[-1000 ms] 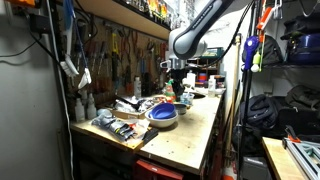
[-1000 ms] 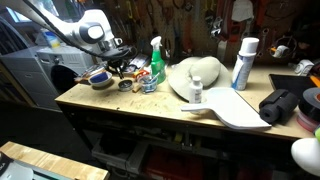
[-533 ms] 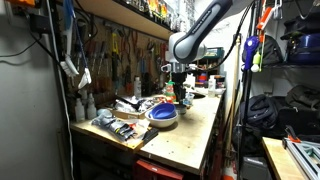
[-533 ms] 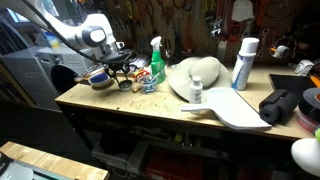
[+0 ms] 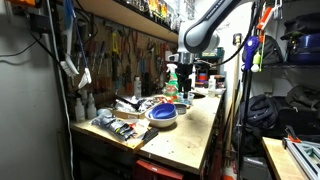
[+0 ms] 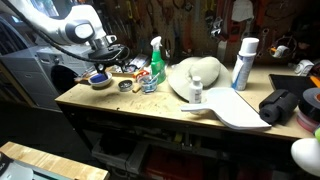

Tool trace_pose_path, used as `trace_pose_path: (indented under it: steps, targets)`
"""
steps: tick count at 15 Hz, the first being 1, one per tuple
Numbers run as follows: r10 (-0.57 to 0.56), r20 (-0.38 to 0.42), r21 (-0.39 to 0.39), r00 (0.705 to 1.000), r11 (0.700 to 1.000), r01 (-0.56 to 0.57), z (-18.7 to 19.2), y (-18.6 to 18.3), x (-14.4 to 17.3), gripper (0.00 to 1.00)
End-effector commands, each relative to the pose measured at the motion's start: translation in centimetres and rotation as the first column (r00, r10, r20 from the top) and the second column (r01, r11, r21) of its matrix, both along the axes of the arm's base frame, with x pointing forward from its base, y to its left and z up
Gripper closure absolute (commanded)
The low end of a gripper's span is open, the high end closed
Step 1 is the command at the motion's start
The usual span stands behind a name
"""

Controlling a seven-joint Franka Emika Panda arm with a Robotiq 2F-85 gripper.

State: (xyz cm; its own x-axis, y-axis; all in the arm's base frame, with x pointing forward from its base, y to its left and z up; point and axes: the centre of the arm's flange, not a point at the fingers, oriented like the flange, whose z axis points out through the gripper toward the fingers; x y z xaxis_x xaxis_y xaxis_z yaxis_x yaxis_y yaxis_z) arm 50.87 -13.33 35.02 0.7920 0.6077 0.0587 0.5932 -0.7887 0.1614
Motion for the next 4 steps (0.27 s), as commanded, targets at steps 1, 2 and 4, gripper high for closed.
trace_pose_path:
  steps: [1,2,4]
  targets:
    - [-0.015,0.179,0.087,0.984,0.996,0.0,2.6,2.0,-8.2,0.0]
    - [-0.034,0.23,0.111,0.973,0.994,0.009,3.2,2.5,-9.7,0.0]
    - [-0.028,0.166,0.071,0.986,0.997,0.017,2.7,1.3,-4.8,0.0]
